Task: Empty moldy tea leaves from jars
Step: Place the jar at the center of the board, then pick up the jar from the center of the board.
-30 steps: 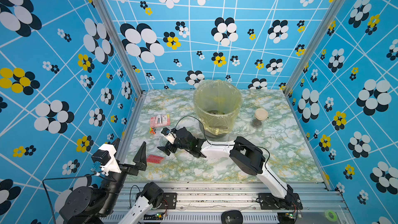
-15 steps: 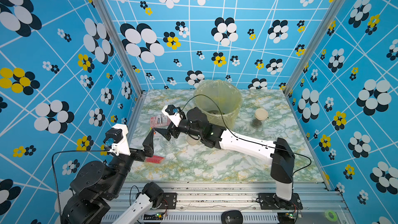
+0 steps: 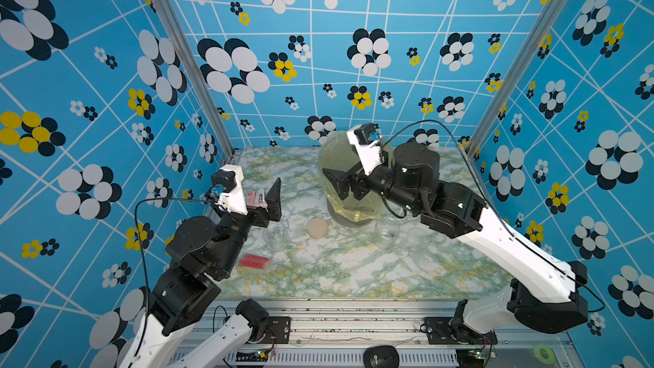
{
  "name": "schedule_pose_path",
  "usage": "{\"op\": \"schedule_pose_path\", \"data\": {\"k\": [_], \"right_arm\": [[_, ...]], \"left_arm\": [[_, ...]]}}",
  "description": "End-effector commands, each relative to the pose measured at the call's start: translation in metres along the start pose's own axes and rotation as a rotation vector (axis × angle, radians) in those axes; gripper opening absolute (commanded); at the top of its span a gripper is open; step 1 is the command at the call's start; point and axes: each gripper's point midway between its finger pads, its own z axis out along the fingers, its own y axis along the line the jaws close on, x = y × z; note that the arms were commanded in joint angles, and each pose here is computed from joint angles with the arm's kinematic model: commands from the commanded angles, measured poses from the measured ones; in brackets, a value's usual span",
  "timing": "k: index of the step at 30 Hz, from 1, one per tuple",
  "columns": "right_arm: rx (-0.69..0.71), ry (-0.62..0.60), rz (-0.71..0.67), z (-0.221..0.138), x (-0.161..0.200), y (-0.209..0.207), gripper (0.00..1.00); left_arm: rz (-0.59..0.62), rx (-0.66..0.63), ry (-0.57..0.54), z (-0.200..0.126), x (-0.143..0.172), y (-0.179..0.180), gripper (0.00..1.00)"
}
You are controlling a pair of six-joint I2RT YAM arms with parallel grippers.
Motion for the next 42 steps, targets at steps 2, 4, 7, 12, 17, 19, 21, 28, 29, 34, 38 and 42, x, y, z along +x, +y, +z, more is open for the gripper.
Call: {"op": "schedule_pose_path", "data": {"k": [2, 4, 7, 12, 17, 19, 21, 28, 29, 34, 38, 42], "right_arm": [[0.282, 0.109, 0.104, -0.045, 0.035, -0.079, 0.99], [0.390, 0.106, 0.169, -0.059, 0.050, -0.114, 0.99], [0.524, 0.136, 0.272, -0.068, 0.088, -0.157, 0.99], [0.670, 0.215, 0.444, -0.068, 0.159, -0.210, 0.99], [0.751, 0.322, 0.545, -0.051, 0.214, -0.251, 0.99], [0.786, 0.360, 0.558, -0.046, 0.230, -0.265, 0.99], [0.831, 0.392, 0.570, -0.044, 0.245, -0.282, 0.99], [0.926, 0.501, 0.602, -0.031, 0.284, -0.331, 0.99], [0.934, 0.527, 0.595, -0.028, 0.290, -0.335, 0.99], [0.953, 0.622, 0.590, -0.015, 0.314, -0.348, 0.99], [0.960, 0.654, 0.601, -0.010, 0.326, -0.356, 0.99], [0.969, 0.673, 0.609, -0.010, 0.334, -0.361, 0.99]], "left_arm": [[-0.052, 0.040, -0.040, 0.017, 0.006, -0.012, 0.99], [-0.057, 0.035, -0.007, 0.023, 0.021, -0.014, 0.99], [-0.058, 0.028, 0.043, 0.024, 0.041, -0.013, 0.99], [-0.029, 0.013, 0.110, 0.013, 0.059, -0.006, 0.99], [0.004, 0.011, 0.174, 0.002, 0.081, -0.002, 0.99], [0.012, 0.010, 0.191, -0.001, 0.091, 0.000, 0.99], [0.015, 0.015, 0.202, -0.002, 0.100, -0.001, 0.99], [0.027, 0.040, 0.213, 0.000, 0.113, -0.005, 0.99], [0.030, 0.042, 0.221, 0.001, 0.116, -0.006, 0.99], [0.040, 0.054, 0.250, 0.004, 0.126, -0.009, 0.99], [0.033, 0.059, 0.260, 0.007, 0.129, -0.009, 0.99], [0.003, 0.066, 0.270, 0.012, 0.132, -0.007, 0.99]]}}
